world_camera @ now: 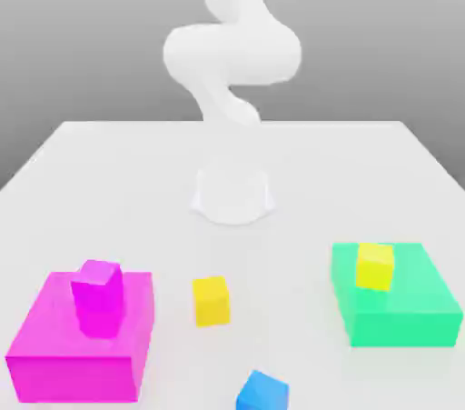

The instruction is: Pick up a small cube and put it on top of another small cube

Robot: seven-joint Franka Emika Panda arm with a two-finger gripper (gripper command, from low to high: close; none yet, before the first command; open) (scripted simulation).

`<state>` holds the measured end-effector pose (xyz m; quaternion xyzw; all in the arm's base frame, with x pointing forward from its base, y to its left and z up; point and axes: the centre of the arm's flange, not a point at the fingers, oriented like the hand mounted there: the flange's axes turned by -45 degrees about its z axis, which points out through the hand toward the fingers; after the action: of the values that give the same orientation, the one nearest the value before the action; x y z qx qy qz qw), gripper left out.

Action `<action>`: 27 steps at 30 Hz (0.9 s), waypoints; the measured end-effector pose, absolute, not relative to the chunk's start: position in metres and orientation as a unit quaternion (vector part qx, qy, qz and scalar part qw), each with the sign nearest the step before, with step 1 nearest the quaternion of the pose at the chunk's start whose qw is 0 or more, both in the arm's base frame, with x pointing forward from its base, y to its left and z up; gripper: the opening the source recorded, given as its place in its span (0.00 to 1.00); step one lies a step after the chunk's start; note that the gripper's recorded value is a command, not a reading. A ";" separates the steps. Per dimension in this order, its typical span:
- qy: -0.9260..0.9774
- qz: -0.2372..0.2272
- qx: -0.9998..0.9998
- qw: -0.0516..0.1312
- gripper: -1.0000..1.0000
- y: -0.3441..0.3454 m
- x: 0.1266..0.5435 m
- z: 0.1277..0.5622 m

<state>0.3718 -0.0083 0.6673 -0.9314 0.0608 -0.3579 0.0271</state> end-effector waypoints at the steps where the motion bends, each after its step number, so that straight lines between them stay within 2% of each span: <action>1: 0.084 -0.344 -0.935 0.036 0.50 -0.012 0.381 0.648; 4: 0.152 -0.302 -0.939 0.058 0.50 -0.019 0.403 0.592; 7: 0.217 -0.260 -0.938 0.072 0.50 -0.024 0.417 0.536; 13: 0.345 -0.176 -0.918 0.080 0.50 -0.030 0.422 0.425; 16: 0.407 -0.135 -0.900 0.075 0.50 -0.031 0.414 0.371; 20: 0.486 -0.084 -0.868 0.058 0.50 -0.032 0.393 0.305; 27: 0.615 -0.009 -0.789 0.008 0.50 -0.034 0.332 0.209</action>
<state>0.3318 -0.0343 0.2086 -0.7888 0.6145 -0.0093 0.0084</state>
